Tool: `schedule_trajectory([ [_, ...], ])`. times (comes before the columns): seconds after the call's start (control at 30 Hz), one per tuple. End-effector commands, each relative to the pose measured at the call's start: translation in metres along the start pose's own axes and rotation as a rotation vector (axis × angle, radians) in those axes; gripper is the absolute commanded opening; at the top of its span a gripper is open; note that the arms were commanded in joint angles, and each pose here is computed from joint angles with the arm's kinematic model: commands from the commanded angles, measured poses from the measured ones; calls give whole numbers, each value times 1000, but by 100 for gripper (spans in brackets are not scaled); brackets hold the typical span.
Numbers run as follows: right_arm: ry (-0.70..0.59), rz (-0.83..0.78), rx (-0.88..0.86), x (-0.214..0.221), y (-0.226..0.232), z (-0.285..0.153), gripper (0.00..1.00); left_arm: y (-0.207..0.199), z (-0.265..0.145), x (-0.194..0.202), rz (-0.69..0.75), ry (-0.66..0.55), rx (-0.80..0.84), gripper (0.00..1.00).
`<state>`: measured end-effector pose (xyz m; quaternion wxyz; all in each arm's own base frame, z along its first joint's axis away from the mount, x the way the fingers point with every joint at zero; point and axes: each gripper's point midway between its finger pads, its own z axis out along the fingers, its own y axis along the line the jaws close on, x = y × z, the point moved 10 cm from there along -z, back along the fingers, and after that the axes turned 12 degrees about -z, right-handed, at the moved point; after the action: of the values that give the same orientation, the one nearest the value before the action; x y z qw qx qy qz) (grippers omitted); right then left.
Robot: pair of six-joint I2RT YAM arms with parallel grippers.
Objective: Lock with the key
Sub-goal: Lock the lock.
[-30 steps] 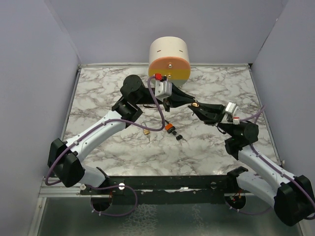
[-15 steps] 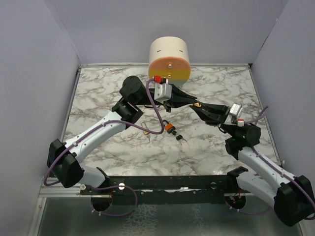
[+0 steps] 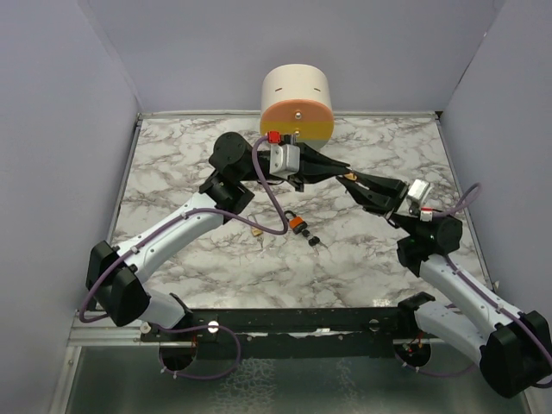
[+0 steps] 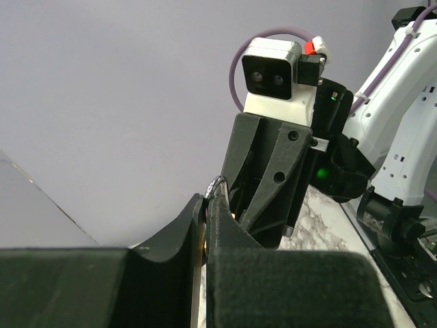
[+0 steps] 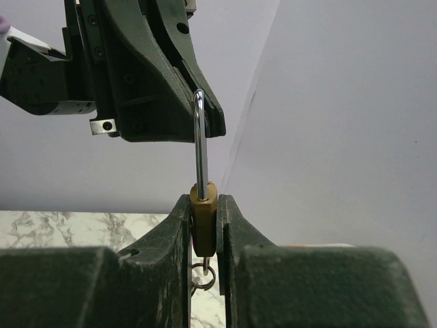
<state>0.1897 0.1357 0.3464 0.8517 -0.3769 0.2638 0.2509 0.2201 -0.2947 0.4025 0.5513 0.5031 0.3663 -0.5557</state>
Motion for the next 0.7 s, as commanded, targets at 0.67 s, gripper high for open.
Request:
schedule_trajectory([
  [0.67,150,109,22,4,-1,1,32,16,-18,63,-213,111,-358,0],
])
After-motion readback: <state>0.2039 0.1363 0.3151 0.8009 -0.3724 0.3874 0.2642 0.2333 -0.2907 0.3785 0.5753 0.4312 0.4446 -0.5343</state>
